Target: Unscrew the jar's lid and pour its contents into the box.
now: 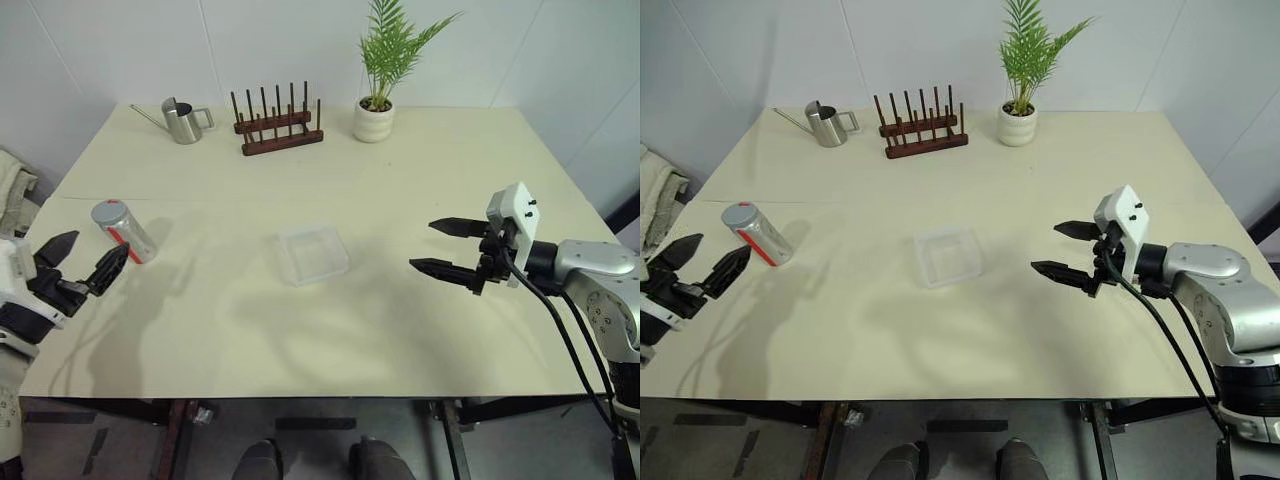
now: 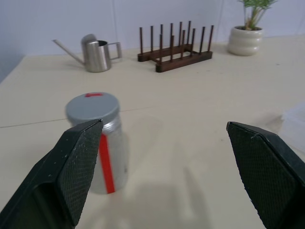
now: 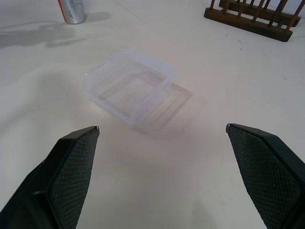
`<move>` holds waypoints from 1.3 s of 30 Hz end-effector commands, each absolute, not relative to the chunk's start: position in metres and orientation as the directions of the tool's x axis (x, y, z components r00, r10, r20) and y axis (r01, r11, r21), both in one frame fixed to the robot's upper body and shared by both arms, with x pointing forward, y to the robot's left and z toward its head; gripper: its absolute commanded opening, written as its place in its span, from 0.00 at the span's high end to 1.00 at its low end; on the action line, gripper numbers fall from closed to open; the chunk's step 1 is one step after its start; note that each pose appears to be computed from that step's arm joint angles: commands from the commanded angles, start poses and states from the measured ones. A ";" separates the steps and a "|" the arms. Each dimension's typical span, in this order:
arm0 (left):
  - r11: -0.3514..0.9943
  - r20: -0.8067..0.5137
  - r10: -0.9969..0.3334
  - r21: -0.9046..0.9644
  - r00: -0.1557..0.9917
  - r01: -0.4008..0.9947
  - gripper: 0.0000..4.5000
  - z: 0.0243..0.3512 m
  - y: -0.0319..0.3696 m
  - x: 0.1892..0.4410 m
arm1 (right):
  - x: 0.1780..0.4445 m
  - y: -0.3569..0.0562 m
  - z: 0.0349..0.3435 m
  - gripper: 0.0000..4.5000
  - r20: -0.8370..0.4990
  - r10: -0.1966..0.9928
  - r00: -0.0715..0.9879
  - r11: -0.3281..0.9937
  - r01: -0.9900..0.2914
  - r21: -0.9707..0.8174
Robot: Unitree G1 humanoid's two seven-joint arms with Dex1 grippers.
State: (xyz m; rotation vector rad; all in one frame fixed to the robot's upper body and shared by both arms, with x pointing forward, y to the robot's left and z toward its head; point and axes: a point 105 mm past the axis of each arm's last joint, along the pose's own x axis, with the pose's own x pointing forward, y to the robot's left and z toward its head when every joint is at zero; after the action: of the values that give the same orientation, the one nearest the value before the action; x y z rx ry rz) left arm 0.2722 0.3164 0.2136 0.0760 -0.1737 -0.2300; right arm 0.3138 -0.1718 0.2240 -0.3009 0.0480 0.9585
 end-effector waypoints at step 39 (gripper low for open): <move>0.994 0.201 0.060 0.075 0.978 -0.076 0.02 0.174 0.339 0.328 | 0.311 -0.102 0.230 0.00 -0.064 0.951 0.303 0.273 -0.916 -0.294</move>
State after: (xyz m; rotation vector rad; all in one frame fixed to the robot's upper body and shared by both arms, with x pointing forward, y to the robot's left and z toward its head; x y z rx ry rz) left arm 0.3266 0.3390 0.1642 0.0396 -0.1617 0.0807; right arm 0.3126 -0.1031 0.2220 -0.2718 -0.0867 1.2528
